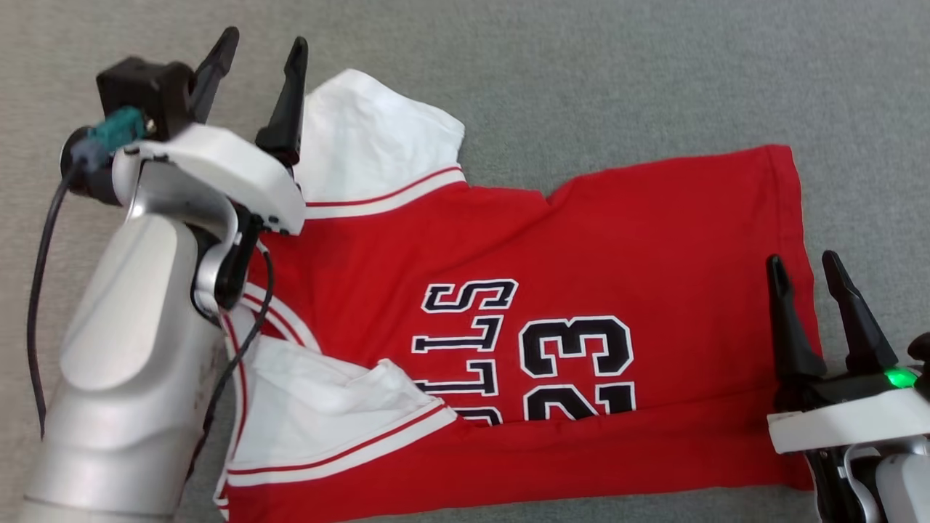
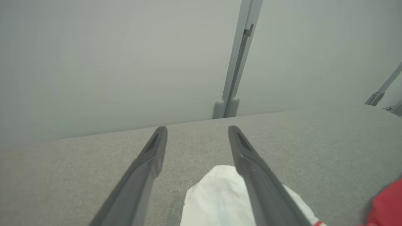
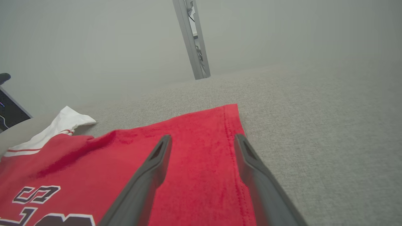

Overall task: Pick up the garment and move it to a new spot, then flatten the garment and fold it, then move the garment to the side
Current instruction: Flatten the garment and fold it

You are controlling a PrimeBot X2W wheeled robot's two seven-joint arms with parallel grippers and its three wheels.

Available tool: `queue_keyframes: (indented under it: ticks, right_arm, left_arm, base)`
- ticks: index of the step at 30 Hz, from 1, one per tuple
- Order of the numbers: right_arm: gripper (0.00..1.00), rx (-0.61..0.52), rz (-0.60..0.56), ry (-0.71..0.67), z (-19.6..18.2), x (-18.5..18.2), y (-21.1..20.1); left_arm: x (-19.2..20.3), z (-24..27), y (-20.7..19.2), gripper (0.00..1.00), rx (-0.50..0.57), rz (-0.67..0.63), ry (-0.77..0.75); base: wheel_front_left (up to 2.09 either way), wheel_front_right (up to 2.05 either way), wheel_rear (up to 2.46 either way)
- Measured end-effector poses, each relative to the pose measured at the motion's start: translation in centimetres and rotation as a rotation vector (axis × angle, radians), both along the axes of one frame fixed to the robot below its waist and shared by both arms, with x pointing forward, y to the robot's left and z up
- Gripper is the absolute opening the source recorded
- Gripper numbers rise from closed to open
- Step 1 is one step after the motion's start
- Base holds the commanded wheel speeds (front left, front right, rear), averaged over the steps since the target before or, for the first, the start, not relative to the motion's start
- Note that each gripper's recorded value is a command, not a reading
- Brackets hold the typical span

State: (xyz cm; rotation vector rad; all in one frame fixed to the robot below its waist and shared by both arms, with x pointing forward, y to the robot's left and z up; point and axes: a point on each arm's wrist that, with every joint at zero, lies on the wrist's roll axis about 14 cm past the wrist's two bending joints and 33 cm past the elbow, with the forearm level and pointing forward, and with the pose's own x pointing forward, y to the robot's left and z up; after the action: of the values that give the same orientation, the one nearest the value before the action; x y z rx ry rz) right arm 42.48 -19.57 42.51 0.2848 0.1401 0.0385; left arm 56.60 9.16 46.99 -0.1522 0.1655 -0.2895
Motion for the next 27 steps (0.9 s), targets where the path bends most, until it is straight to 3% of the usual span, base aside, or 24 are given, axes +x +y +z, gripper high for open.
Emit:
queue_keyframes:
  ticks: [8, 14, 15, 16, 17, 27]
  right_arm:
    - [1.00, -0.004, -0.028, 0.048, -2.2, 0.1, -1.2]
    - [1.00, -0.006, -0.039, 0.056, -2.6, 0.1, -1.8]
    - [1.00, -0.004, -0.043, 0.053, -2.5, 0.1, -1.9]
    - [1.00, -0.003, -0.045, 0.052, -2.5, 0.2, -2.0]
    - [1.00, -0.005, -0.046, 0.051, -2.4, 0.2, -2.1]
    - [1.00, -0.073, -0.020, -0.045, 0.2, 4.1, -3.6]
  left_arm:
    - [1.8, -9.5, -2.0, 1.00, 0.014, -0.059, 0.306]
    - [1.1, -11.7, -2.7, 1.00, 0.020, -0.091, 0.409]
    - [1.0, -11.8, -2.8, 0.87, 0.023, -0.096, 0.414]
    - [0.9, -11.8, -2.8, 0.36, 0.024, -0.098, 0.412]
    - [0.8, -11.8, -2.8, 0.00, 0.023, -0.101, 0.413]
    - [0.6, -11.0, -2.3, 0.00, 0.016, -0.088, 0.344]
  base:
    - [0.00, 0.00, 0.00]
    - [0.00, 0.00, 0.00]
    - [0.00, 0.00, 0.00]
    - [0.00, 0.00, 0.00]
    - [0.00, 0.00, 0.00]
    - [0.00, 0.00, 0.00]
